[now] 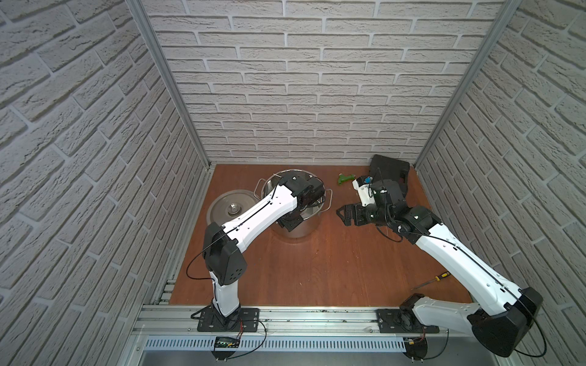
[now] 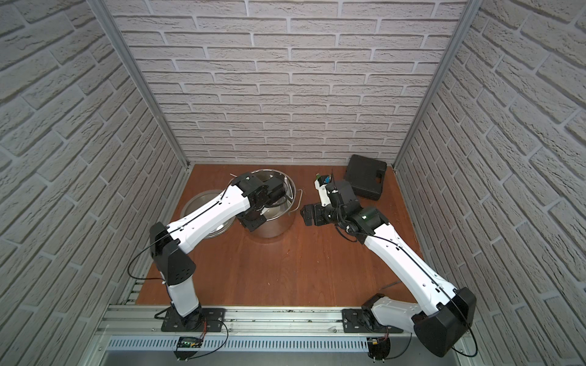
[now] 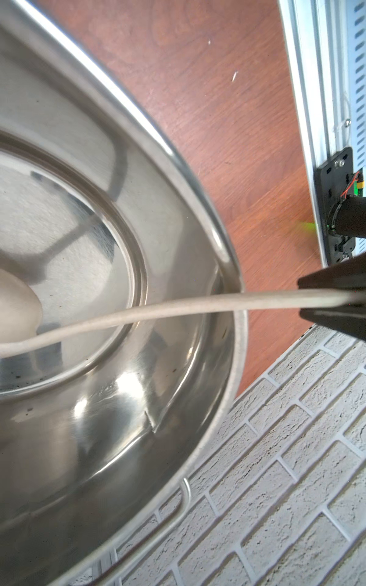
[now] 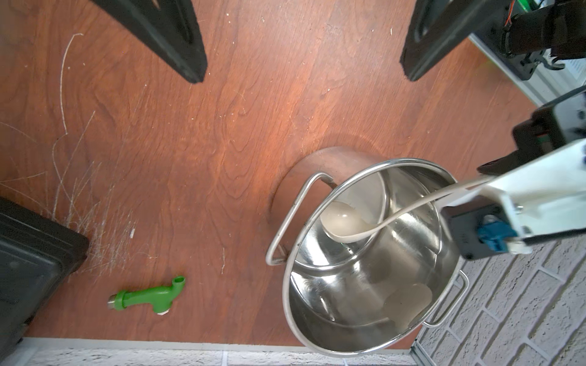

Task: Stir the soup with a spoon
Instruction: Stir the soup in the pan with a stick.

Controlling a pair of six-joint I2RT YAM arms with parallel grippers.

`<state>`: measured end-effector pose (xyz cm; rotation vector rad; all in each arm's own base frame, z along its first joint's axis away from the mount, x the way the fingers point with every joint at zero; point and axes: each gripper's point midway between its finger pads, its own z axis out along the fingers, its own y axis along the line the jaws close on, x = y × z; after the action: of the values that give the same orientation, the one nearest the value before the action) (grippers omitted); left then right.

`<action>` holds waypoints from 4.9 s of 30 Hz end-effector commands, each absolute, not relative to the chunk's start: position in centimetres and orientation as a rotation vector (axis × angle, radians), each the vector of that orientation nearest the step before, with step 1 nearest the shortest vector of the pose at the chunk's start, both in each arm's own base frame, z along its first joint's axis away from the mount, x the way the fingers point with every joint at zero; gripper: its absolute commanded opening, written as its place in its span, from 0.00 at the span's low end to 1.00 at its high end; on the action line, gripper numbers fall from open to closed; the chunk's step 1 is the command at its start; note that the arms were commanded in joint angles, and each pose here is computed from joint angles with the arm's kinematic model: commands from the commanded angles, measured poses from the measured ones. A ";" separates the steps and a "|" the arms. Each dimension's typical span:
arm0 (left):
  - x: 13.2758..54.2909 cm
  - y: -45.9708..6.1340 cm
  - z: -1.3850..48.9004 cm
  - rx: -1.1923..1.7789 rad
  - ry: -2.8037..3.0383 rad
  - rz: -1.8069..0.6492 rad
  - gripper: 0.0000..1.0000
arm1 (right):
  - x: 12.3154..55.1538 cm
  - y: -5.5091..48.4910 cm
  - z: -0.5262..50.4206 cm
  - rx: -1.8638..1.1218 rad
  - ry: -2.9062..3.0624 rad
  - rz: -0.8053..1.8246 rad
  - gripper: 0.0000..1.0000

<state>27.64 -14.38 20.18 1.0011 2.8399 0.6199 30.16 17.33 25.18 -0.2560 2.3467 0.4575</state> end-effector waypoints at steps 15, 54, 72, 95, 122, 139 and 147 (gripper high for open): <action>31.2 -8.9 21.5 0.832 2.876 0.763 0.00 | 30.5 19.6 27.2 -0.222 2.326 0.611 0.96; 29.4 -8.7 21.6 0.860 2.875 0.819 0.00 | 30.8 19.0 27.8 -0.156 2.312 0.590 0.96; 33.2 -17.2 19.8 0.984 2.797 0.638 0.00 | 30.1 17.9 28.2 -0.156 2.302 0.541 0.96; 31.5 -10.9 21.2 0.780 2.847 0.807 0.00 | 30.5 19.8 27.7 -0.223 2.347 0.615 0.96; 28.8 -13.6 20.5 0.872 2.866 0.793 0.00 | 29.1 18.4 28.6 -0.174 2.297 0.611 0.96; 34.5 -12.8 20.8 0.805 2.838 0.754 0.00 | 28.7 17.7 28.8 -0.167 2.290 0.579 0.96; 34.9 -17.7 20.2 0.920 2.786 0.641 0.00 | 28.4 17.0 28.7 -0.153 2.291 0.548 0.97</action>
<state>35.25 -16.35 20.11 0.8733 2.7926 0.6851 28.62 17.14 28.52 -0.1528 2.3110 0.5591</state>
